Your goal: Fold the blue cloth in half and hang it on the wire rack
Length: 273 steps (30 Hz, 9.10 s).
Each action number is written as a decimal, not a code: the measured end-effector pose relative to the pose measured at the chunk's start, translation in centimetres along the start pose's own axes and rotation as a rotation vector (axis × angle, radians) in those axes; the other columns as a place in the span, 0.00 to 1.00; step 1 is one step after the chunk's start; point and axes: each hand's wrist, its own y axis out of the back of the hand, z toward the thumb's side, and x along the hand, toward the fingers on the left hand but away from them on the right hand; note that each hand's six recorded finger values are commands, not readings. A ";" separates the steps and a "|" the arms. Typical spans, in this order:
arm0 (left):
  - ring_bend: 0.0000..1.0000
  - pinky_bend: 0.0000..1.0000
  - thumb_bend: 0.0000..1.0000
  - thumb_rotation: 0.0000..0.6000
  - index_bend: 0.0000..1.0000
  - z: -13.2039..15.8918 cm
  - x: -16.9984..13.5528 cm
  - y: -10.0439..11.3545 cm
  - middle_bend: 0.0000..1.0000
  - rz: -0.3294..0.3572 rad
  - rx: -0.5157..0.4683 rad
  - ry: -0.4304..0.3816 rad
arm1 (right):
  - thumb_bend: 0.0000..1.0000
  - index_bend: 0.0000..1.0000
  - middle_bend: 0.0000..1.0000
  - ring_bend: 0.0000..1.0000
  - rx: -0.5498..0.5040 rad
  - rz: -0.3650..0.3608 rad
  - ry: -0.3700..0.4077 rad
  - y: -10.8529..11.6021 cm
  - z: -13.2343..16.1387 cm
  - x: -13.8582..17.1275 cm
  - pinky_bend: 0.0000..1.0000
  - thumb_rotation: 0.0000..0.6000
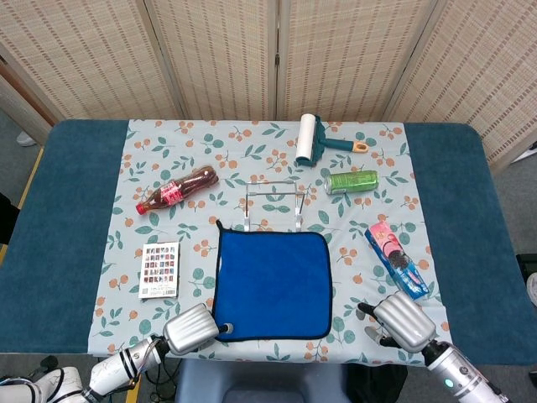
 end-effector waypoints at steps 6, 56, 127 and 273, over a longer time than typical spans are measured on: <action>0.85 0.94 0.33 1.00 0.36 0.0 0.3 -0.8 0.99 -0.005 -0.006 0.010 | 0.33 0.48 0.89 0.85 -0.004 -0.002 -0.004 0.1 -0.1 0.0 0.94 1.00; 0.85 0.94 0.33 1.00 0.51 0.2 1.7 -1.5 0.99 -0.009 -0.052 0.085 | 0.33 0.48 0.89 0.85 -0.030 -0.023 -0.034 0.3 -1.0 0.2 0.94 1.00; 0.86 0.95 0.43 1.00 0.62 -0.5 2.6 0.0 1.00 0.071 -0.217 0.123 | 0.16 0.53 0.91 0.87 0.054 0.163 0.139 -7.5 4.2 -8.2 0.97 1.00; 0.84 0.95 0.42 1.00 0.54 -18.9 12.7 3.9 0.98 -0.001 -0.313 0.649 | 0.49 0.68 0.93 0.87 0.062 -0.021 -0.177 -1.2 -3.7 -21.9 0.97 1.00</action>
